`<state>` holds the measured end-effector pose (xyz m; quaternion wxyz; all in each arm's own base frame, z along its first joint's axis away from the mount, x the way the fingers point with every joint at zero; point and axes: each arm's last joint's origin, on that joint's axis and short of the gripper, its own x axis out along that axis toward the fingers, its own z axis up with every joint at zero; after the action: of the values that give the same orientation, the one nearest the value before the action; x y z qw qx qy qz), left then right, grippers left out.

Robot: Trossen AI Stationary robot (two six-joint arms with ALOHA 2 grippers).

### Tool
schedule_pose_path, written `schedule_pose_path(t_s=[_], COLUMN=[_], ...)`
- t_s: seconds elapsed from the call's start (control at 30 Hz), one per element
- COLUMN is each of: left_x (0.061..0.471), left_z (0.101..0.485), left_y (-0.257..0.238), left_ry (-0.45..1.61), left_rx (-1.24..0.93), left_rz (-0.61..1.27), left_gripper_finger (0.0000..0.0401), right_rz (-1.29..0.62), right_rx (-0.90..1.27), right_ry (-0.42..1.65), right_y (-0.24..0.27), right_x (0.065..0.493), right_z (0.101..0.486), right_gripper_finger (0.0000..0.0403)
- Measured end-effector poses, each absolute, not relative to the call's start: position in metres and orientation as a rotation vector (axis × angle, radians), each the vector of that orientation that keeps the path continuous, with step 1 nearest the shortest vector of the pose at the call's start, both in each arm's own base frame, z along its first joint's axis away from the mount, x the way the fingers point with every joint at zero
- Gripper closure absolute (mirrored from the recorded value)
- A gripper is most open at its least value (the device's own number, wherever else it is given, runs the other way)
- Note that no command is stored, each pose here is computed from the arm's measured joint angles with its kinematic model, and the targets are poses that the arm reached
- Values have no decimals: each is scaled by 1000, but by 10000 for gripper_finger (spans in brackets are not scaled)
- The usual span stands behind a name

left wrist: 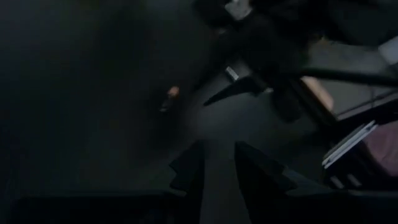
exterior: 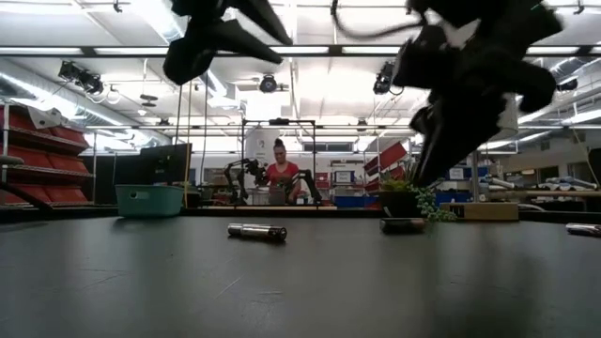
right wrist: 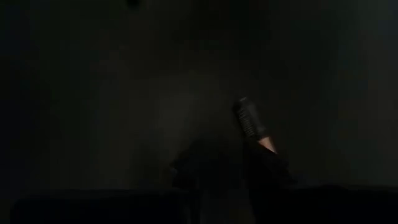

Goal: Sort batteries
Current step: Put the black battery into the yellow bin

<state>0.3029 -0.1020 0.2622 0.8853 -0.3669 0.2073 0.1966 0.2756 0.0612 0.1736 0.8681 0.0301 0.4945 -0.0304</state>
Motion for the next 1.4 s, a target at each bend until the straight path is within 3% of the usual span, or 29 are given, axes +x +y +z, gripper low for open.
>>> schedule_pose_path(t_s=[0.3,0.77,0.9,1.07,1.4], left_x=[307,303,300,298,298], left_z=[272,271,266,261,261], left_y=[-103,-100,-98,-95,-94], left_ry=[307,269,304,363,379], left_rx=[-793,-834,-854,-839,-835], left_rz=[419,505,550,567,567], left_gripper_finger=[298,298,298,298,298], right_rz=[-52,41,16,-46,-150], right_rx=[67,47,30,-19,-84], right_ry=[1034,1048,1064,1092,1112], right_y=[-8,-57,-58,-55,-49], right_x=[291,310,311,310,313], right_z=[163,113,109,109,116], right_gripper_finger=[273,276,298,376,377])
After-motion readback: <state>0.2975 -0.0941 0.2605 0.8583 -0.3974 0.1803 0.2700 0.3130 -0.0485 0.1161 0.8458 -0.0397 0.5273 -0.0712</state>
